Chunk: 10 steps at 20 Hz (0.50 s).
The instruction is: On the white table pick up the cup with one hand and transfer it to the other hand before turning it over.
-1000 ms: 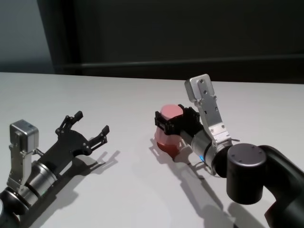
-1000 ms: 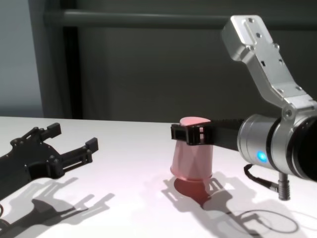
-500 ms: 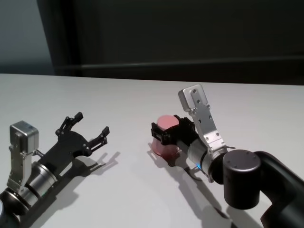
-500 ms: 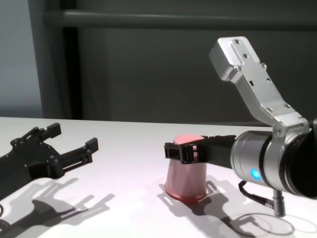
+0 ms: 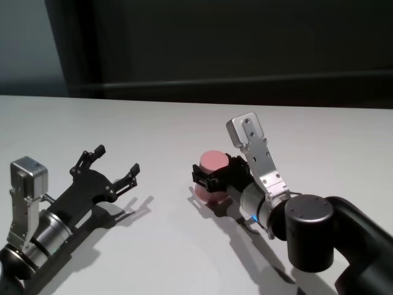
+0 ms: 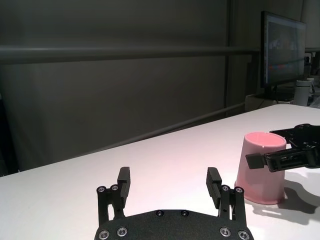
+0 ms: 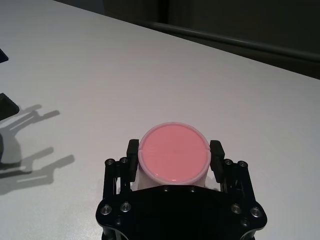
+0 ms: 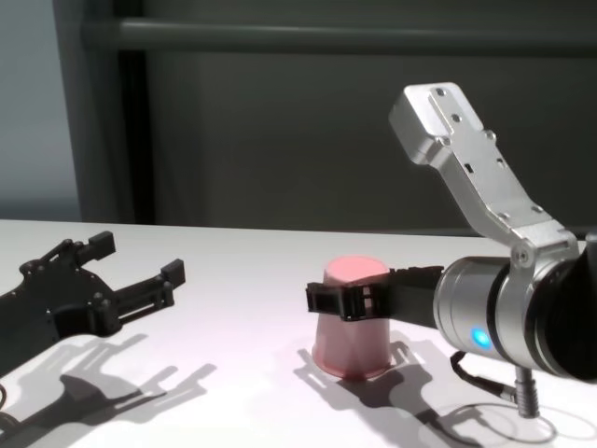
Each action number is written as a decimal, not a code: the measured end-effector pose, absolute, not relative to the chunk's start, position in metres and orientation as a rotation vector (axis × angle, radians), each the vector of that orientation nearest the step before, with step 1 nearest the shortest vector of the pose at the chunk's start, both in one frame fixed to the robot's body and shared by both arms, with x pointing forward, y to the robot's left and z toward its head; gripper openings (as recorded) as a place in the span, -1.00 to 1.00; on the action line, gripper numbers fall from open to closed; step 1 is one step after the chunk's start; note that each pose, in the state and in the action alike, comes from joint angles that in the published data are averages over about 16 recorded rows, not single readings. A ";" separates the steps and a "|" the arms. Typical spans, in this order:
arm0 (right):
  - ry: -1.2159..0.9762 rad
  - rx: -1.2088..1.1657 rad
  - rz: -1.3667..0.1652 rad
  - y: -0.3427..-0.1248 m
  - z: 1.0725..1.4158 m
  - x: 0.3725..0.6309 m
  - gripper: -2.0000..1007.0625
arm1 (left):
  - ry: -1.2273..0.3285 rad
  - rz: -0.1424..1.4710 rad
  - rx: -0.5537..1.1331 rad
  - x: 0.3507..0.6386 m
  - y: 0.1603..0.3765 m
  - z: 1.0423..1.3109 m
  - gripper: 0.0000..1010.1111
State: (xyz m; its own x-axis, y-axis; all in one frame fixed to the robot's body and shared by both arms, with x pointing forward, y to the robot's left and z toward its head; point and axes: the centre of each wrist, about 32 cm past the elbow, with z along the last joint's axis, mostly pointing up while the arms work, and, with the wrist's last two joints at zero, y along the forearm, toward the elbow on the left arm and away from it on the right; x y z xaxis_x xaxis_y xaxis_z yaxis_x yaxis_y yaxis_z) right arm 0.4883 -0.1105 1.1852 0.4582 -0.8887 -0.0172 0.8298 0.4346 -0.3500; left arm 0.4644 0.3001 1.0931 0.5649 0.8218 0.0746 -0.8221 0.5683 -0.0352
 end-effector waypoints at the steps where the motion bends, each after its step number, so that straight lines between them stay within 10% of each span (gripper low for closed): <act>1: 0.211 -0.312 -1.080 -0.111 1.185 0.488 0.68 | -0.086 0.967 0.004 0.464 0.300 1.093 0.98; 10: 0.212 -0.307 -1.081 -0.111 1.185 0.488 0.94 | -0.086 0.967 0.004 0.464 0.300 1.093 0.98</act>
